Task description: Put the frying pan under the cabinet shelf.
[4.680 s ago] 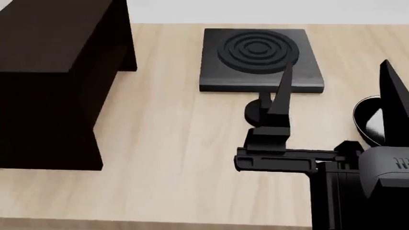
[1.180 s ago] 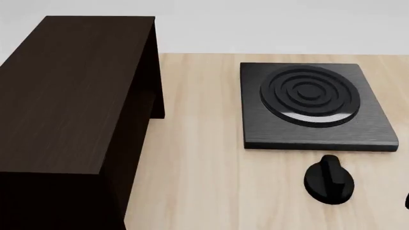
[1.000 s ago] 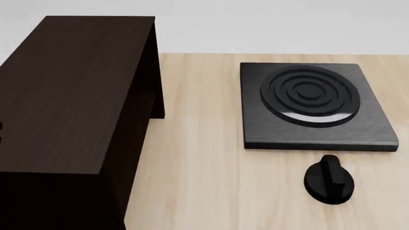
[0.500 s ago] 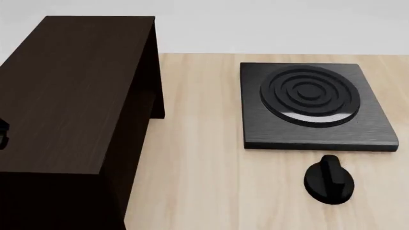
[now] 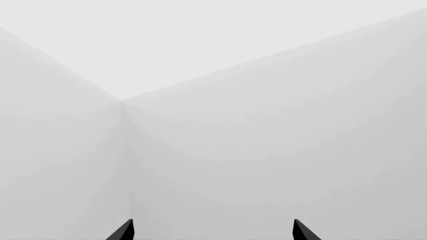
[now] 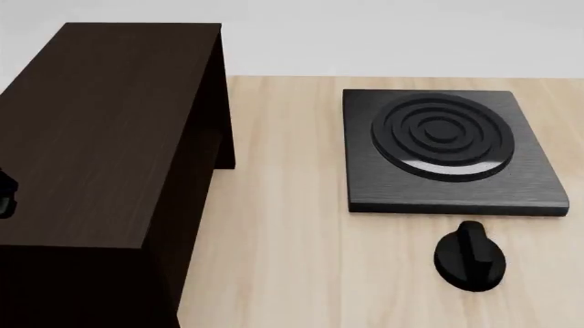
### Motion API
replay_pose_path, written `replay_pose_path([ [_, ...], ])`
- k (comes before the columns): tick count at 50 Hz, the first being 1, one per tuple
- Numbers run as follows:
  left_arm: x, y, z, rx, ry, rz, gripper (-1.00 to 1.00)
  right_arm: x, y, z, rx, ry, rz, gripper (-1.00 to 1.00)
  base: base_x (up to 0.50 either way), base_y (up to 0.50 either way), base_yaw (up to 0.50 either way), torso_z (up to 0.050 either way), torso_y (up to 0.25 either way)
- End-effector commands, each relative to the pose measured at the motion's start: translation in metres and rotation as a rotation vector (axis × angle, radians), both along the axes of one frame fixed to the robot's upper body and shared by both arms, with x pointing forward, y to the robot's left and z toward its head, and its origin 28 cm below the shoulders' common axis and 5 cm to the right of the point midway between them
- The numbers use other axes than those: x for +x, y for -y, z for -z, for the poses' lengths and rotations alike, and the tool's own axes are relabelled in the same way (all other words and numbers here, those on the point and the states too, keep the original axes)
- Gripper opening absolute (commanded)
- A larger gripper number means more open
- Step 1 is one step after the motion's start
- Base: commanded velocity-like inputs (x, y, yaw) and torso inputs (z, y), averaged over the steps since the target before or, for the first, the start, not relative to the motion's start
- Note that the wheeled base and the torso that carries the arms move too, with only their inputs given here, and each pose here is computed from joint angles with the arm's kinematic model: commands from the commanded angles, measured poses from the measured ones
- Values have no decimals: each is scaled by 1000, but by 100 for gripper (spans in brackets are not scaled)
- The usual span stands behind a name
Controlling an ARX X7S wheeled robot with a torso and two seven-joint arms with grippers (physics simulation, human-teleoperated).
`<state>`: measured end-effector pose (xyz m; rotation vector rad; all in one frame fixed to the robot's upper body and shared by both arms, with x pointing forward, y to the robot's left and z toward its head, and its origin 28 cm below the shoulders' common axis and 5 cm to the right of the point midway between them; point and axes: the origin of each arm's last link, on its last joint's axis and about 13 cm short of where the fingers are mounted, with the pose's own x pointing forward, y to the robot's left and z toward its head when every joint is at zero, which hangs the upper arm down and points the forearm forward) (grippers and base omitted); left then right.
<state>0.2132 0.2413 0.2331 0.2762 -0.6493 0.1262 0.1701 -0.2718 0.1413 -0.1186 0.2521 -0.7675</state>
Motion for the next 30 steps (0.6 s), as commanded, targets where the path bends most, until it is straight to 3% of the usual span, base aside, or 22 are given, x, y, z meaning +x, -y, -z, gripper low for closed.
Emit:
replay_pose_path([
  [1, -1, 0, 2, 1, -3, -3, 100, -1, 7, 3, -12, -62, -4, 100, 0, 0, 0, 0, 0],
  [30, -1, 3, 0, 6, -9, -1, 100, 22, 12, -3, 14, -183, -85, 100, 0, 0, 0, 0, 0],
])
